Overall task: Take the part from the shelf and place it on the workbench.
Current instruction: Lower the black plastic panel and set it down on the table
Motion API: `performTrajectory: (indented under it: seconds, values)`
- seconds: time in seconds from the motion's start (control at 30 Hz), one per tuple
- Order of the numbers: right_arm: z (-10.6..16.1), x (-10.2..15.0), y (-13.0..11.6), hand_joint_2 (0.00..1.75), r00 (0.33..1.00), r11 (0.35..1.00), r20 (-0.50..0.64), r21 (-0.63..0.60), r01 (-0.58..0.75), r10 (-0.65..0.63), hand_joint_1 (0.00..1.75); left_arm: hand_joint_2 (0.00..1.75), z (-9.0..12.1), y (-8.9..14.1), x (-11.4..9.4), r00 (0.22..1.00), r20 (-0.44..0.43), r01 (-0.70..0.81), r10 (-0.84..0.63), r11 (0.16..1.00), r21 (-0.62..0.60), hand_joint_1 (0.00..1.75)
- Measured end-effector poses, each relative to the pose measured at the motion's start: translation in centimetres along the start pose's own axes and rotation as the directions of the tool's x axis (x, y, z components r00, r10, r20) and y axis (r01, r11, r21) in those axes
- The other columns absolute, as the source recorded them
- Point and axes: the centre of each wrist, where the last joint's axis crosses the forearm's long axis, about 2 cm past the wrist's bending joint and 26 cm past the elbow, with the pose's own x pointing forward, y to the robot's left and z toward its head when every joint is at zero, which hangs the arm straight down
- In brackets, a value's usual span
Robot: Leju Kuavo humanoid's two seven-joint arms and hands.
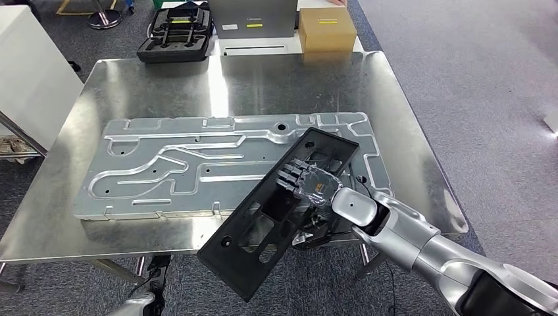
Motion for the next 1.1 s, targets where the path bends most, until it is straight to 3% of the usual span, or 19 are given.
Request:
performTrajectory:
  seconds: [0.37, 0.77, 0.9, 1.1]
  values:
    - [-0.2, 0.6, 0.1, 0.0, 0.999, 0.999, 0.042, 0.021, -0.029, 0.029, 0.0, 0.0, 0.0, 0.0, -0.1, 1.0, 0.001, 0.006, -0.006, 1.0, 0.002, 0.0]
    - [-0.4, 0.9, -0.4, 0.0, 1.0, 0.999, 0.019, -0.035, -0.001, 0.002, 0.0, 0.0, 0.1, -0.1, -0.5, 1.0, -0.006, 0.008, -0.008, 1.0, 0.002, 0.0]
    - [-0.3, 0.7, -0.5, 0.0, 0.998, 0.993, -0.043, -0.108, 0.05, -0.055, 0.0, 0.0, 0.1, -0.2, -0.4, 1.0, -0.005, 0.007, -0.007, 1.0, 0.004, 0.0]
    - [0.1, 0.2, -2.3, 0.0, 0.978, 0.939, -0.158, -0.336, 0.076, -0.135, 0.0, 0.0, 0.2, -0.2, -0.8, 1.0, -0.012, 0.0, 0.001, 1.0, 0.015, 0.0]
